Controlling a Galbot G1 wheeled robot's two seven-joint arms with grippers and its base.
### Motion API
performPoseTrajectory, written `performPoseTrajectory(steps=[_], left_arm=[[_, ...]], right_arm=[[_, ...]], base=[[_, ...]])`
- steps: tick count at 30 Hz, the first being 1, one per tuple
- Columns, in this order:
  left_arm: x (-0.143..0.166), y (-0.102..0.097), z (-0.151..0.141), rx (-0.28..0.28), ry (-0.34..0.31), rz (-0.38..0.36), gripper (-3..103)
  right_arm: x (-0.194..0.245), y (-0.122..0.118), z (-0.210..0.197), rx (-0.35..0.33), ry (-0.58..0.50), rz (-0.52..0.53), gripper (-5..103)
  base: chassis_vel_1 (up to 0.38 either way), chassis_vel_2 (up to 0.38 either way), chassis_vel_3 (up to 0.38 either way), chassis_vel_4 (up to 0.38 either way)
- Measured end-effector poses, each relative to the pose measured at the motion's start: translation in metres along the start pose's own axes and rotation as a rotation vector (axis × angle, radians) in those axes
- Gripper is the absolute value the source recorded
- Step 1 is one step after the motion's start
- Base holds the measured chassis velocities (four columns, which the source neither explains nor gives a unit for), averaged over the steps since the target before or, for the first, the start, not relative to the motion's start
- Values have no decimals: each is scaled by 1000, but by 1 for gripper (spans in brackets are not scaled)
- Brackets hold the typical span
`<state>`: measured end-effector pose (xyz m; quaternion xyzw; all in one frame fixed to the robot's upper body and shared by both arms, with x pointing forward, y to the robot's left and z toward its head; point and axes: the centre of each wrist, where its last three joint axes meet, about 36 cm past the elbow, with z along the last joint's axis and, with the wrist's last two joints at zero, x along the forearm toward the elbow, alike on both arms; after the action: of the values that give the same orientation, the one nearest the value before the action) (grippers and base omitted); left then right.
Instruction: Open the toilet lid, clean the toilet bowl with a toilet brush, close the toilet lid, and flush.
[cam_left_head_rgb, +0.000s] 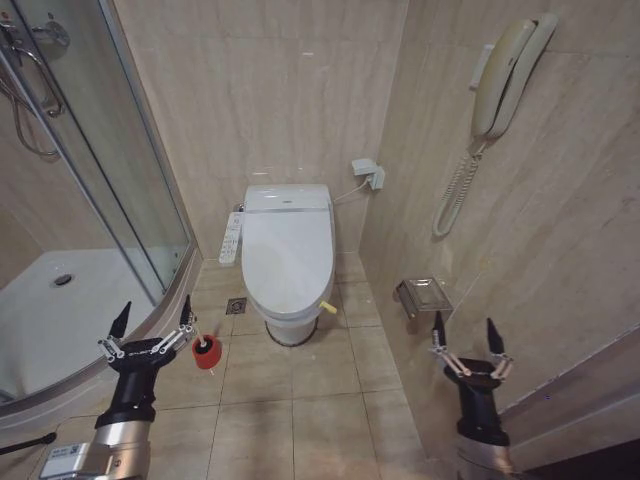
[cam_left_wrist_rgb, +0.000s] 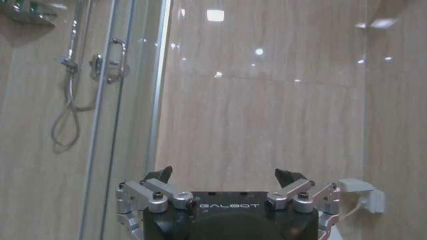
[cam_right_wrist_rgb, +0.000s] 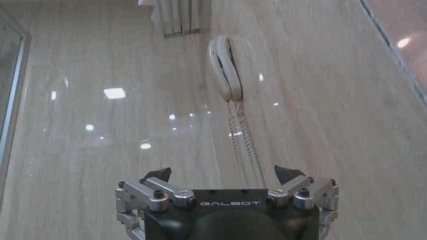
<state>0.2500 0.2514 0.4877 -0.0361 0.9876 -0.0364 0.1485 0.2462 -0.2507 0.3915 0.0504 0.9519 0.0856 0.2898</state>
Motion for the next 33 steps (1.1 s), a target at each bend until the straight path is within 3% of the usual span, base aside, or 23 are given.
performPoseTrajectory(steps=[7,12,14,17,19,26,33], left_arm=[[10,-11,5,26,14,33,100],[9,-6,12,22,26,29,100],[8,-3,17,23,35,25,100],[3,12,37,4,48,2,100],[3,15,40,4,48,-10,100],[7,7,33,28,12,-24,100],[12,-9,41,48,30,-35,100]], right_arm=[[5,-2,-12,7,15,-46,100],[9,-2,-7,-2,40,-81,100],[10,-3,-4,14,58,-50,100],[10,-2,4,49,124,81,100],[10,-4,6,55,135,87,100],[5,-9,13,64,94,-57,100],[8,-9,13,71,85,-100,100]], base=[[0,0,0,0],[0,0,0,0],[0,0,0,0],[0,0,0,0],[0,0,0,0],[0,0,0,0],[0,0,0,0]])
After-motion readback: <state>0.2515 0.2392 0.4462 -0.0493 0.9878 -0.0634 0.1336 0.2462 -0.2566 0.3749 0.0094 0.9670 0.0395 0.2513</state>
